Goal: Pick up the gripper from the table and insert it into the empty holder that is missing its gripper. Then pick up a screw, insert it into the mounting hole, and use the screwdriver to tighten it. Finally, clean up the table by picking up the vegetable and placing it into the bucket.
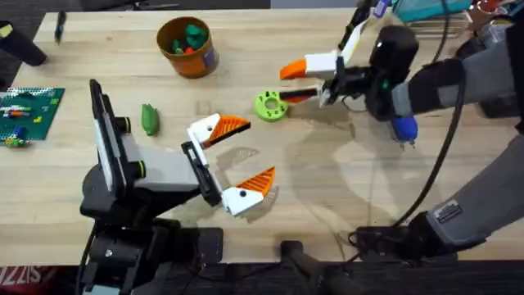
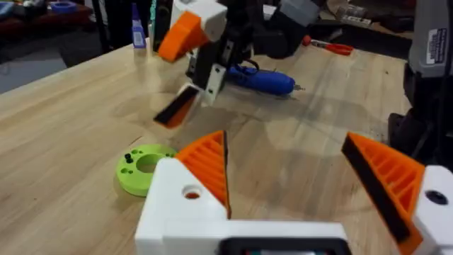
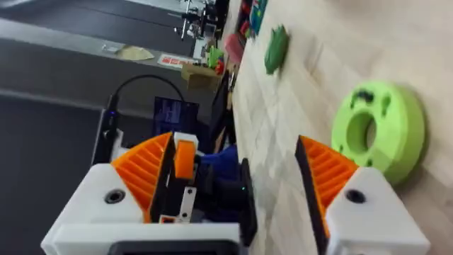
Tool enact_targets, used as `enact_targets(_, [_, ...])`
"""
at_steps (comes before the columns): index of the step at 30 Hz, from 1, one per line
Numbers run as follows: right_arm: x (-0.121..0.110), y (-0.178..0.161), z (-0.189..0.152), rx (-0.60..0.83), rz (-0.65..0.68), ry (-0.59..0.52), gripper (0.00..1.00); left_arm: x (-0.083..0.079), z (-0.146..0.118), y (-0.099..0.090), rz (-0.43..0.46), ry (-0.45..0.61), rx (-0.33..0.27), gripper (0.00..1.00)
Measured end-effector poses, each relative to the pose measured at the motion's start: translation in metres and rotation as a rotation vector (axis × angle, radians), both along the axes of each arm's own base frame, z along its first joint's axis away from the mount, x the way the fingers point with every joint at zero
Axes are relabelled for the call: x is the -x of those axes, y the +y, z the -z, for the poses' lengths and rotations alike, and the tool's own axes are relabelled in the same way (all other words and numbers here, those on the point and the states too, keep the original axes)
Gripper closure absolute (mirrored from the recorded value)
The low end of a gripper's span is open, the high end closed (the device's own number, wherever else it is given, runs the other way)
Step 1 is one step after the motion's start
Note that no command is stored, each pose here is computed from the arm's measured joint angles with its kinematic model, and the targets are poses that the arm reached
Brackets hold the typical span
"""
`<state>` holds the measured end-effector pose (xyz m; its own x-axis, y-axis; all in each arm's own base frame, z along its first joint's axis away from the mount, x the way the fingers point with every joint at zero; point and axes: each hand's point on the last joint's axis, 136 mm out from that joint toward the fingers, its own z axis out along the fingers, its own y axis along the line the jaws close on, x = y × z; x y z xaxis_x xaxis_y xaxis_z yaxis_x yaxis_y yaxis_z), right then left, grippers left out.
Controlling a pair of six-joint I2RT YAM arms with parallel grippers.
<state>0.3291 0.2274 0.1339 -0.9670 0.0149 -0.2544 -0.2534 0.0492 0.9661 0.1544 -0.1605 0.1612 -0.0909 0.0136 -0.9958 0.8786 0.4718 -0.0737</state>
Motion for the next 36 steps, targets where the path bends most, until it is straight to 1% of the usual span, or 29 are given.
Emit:
enact_targets(5, [-0.019, -0.012, -0.018, -0.013, 0.012, -0.094, 0.058, 0.0, 0.0, 0.0, 0.0, 0.0, 0.0, 0.016])
enact_targets(9, [-0.032, -0.027, -0.017, -0.002, 0.045, -0.1, 0.039, 0.0, 0.0, 0.0, 0.0, 0.0, 0.0, 0.015])
enact_targets(13, [-0.048, -0.045, -0.005, 0.039, 0.119, -0.084, 0.011, 0.0, 0.0, 0.0, 0.0, -0.001, 0.0, 0.015])
enact_targets(16, [-0.061, -0.053, 0.015, 0.119, 0.197, -0.033, 0.01, 0.0, 0.0, 0.0, 0.0, -0.002, -0.001, 0.016])
enact_targets(19, [-0.071, -0.061, 0.04, 0.249, 0.268, 0.018, 0.01, 0.0, 0.0, 0.0, 0.0, -0.003, -0.001, 0.015])
enact_targets(21, [-0.072, -0.067, 0.052, 0.34, 0.282, 0.054, 0.009, 0.0, 0.0, 0.0, 0.0, -0.003, -0.001, 0.015])
enact_targets(23, [-0.074, -0.073, 0.056, 0.449, 0.287, 0.058, 0.009, 0.0, 0.0, 0.0, 0.0, -0.003, -0.001, 0.014])
enact_targets(26, [-0.065, -0.085, 0.058, 0.641, 0.275, 0.048, 0.009, 0.0, 0.0, 0.0, 0.0, -0.003, -0.001, 0.014])
enact_targets(28, [-0.056, -0.09, 0.051, 0.767, 0.255, 0.009, 0.009, 0.0, 0.0, 0.0, 0.0, -0.003, -0.001, 0.014])
enact_targets(32, [-0.035, -0.078, 0.019, 0.971, 0.21, -0.144, 0.008, 0.0, 0.0, 0.0, 0.0, -0.003, -0.001, 0.016])
enact_targets(36, [-0.005, -0.061, -0.002, 1.155, 0.173, -0.271, 0.008, 0.0, 0.0, 0.0, 0.001, -0.003, -0.001, 0.014])
